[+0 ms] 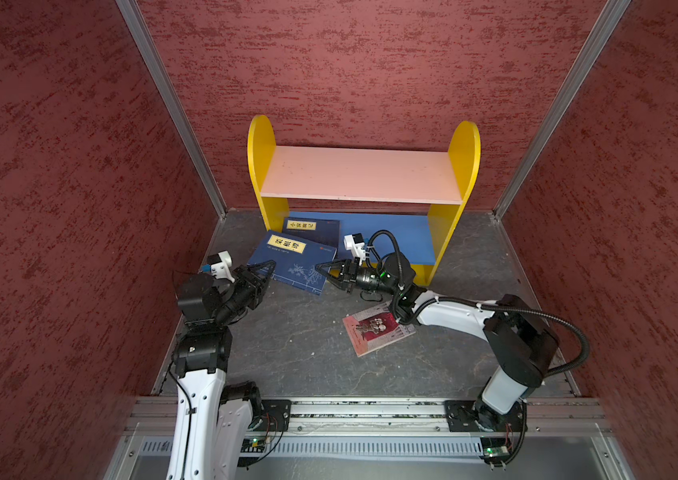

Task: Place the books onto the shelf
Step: 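Carry the blue book with the right gripper onto the blue shelf stack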

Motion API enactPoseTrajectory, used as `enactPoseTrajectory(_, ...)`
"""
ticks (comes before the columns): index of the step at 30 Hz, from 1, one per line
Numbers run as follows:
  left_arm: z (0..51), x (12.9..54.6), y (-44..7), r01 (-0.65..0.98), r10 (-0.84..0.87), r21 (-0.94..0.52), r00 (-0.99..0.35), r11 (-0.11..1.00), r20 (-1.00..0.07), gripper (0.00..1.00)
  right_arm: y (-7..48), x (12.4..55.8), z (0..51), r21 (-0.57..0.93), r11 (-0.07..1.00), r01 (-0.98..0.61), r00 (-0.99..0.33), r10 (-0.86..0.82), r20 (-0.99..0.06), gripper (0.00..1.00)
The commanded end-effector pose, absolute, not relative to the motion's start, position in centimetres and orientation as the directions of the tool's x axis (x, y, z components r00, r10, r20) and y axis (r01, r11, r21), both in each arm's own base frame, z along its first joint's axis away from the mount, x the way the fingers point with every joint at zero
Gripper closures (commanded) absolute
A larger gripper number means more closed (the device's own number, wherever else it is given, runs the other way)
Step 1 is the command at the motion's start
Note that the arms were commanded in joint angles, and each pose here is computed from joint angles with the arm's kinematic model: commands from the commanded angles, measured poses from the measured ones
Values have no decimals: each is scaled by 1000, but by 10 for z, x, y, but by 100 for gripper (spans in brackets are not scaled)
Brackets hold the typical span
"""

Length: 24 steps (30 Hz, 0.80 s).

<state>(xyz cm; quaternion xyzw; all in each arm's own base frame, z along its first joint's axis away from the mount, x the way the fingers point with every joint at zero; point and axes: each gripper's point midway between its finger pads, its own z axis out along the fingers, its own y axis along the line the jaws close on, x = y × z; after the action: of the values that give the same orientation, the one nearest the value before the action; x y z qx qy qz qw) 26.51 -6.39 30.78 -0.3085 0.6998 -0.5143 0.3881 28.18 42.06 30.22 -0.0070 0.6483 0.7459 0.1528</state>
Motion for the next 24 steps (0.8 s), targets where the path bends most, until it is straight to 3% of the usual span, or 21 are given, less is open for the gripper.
enactPoseTrajectory(1,299,265,-62,-46,-825,-948,-507,316,-250,60,413,291,323,943,-142,-302,-938,221,-268,100)
enactPoseTrajectory(4,295,264,-60,-66,-828,-941,-500,331,-255,41,406,297,324,942,-133,-307,-936,218,-274,100)
enactPoseTrajectory(6,286,261,-52,-136,-839,-922,-479,362,-258,34,402,302,323,943,-118,-312,-936,212,-283,100)
enactPoseTrajectory(9,274,256,-38,-229,-854,-889,-448,397,-266,31,394,310,317,947,-77,-312,-936,197,-293,100)
enactPoseTrajectory(24,293,256,-52,-119,-817,-915,-504,386,-279,23,357,366,281,945,73,-318,-935,142,-325,100)
